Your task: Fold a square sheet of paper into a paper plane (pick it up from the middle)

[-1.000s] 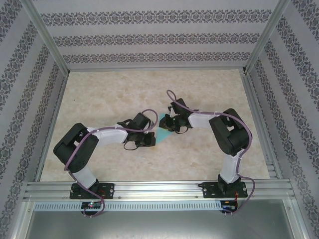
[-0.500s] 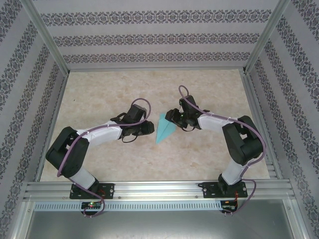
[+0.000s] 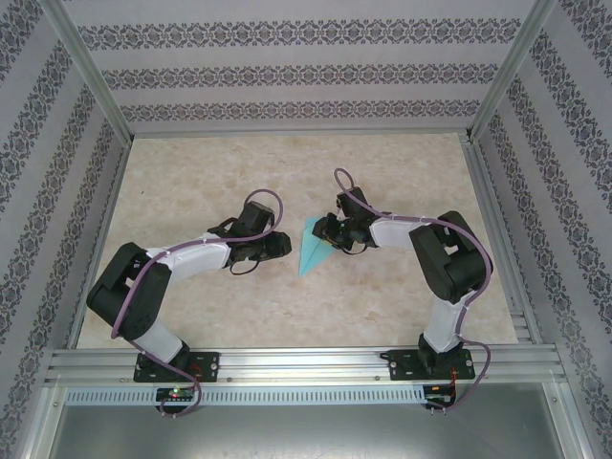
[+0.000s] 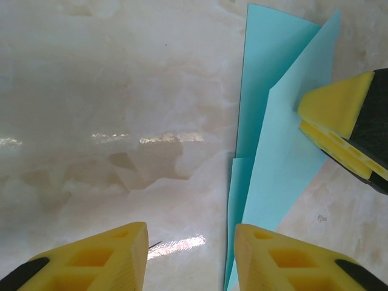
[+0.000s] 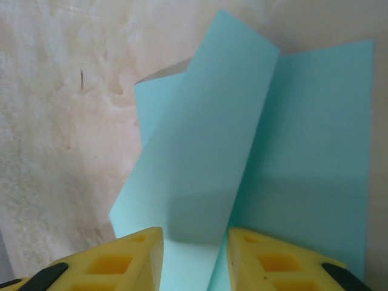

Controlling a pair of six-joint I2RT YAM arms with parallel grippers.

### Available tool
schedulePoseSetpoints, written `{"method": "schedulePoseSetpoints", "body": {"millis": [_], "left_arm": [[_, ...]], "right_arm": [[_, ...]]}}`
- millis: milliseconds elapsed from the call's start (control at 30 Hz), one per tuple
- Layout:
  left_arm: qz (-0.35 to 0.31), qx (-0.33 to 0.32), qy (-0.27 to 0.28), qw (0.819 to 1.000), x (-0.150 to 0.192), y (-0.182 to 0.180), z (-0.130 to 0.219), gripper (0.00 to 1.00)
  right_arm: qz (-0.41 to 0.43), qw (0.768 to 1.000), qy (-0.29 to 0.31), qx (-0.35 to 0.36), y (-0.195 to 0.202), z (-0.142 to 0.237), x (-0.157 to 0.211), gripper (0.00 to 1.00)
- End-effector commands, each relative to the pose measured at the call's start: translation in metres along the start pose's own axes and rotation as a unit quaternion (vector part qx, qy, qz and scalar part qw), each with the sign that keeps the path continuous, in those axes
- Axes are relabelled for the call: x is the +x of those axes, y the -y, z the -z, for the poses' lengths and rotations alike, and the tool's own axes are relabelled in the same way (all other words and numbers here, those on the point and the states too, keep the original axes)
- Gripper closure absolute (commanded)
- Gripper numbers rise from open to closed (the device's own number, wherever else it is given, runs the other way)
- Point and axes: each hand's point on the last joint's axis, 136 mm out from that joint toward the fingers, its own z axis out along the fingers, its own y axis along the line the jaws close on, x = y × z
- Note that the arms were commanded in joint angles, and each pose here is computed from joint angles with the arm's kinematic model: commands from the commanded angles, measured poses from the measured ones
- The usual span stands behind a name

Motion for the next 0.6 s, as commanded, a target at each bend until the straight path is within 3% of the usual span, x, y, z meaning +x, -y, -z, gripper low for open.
{"method": "schedulePoseSetpoints", "body": {"millis": [0, 267, 433, 567], "left_arm": [[0.010, 0.018, 0.013, 1.000, -0.008, 0.005, 0.004, 0.57], [0.020, 0.022, 0.010, 1.000, -0.009, 0.001, 0.003, 0.54], [0.037, 0.058, 0.007, 0.998, -0.013, 0.003, 0.008, 0.48], [0.026, 0.115, 0.004, 0.993, -0.024, 0.018, 0.029, 0.36]], "right_arm": [[0.012, 0.999, -0.004, -0.033, -0.021, -0.004, -0.001, 0.69], [0.015, 0.998, -0.017, -0.053, -0.028, -0.009, 0.005, 0.70], [0.023, 0.995, -0.013, -0.092, -0.040, -0.004, 0.005, 0.91], [0.033, 0.983, 0.008, -0.182, -0.069, 0.028, -0.010, 0.94]]}}
